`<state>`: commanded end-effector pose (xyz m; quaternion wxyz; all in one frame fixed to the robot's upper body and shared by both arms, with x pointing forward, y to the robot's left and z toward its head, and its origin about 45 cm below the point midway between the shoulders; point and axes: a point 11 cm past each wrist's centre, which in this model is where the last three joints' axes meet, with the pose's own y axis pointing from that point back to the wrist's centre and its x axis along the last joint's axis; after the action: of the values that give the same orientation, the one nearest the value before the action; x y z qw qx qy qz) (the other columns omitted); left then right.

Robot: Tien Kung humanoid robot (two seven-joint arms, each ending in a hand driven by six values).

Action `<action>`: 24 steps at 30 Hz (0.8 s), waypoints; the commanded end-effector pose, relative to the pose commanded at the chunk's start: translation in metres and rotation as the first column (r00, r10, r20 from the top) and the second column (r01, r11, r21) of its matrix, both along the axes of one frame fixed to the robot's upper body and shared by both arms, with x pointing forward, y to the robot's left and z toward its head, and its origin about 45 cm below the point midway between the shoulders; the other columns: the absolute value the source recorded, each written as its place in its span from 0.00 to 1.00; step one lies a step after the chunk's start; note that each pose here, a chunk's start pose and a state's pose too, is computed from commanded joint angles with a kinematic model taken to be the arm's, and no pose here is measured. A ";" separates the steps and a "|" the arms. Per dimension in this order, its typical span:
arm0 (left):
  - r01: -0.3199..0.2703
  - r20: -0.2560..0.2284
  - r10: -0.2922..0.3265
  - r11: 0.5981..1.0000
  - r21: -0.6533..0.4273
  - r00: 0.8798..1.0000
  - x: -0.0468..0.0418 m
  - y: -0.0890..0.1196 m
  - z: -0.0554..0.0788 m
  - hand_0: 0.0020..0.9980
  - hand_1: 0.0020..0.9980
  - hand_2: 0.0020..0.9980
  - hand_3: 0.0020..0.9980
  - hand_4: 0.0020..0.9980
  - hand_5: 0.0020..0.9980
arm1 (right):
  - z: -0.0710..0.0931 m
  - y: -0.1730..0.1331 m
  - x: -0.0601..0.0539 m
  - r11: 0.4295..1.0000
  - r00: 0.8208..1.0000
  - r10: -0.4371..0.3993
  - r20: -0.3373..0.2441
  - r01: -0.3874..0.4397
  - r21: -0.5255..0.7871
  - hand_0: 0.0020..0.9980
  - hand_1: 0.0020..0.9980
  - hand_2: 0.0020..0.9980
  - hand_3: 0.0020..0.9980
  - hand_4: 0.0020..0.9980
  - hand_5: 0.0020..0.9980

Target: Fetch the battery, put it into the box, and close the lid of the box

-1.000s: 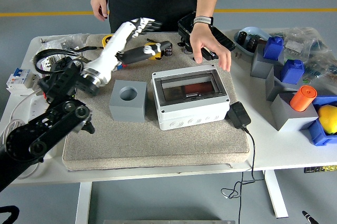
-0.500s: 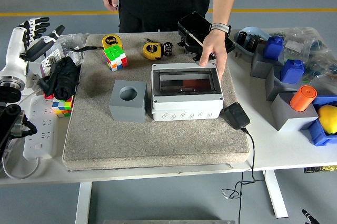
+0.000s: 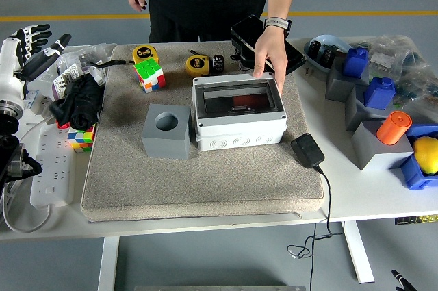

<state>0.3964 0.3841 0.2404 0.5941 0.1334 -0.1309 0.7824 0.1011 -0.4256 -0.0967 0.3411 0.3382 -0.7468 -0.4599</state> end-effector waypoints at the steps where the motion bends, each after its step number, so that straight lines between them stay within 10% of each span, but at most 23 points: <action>1: -0.003 0.001 0.003 1.000 -0.001 1.000 0.0000 0.001 0.000 0.78 0.77 0.73 0.74 1.00 0.52 | 0.000 0.000 -0.001 1.000 1.000 0.000 -0.001 0.000 0.000 0.71 0.68 0.68 0.59 0.98 0.49; 24: -0.021 -0.023 0.021 1.000 0.002 1.000 -0.0032 0.010 -0.001 0.78 0.76 0.73 0.74 1.00 0.52 | -0.001 0.000 -0.003 1.000 1.000 -0.002 -0.011 0.002 0.001 0.70 0.68 0.68 0.59 0.98 0.50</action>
<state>0.3932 0.3939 0.2391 0.5870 0.1441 -0.1234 0.7870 0.0986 -0.4257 -0.0973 0.3445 0.3351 -0.7449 -0.4627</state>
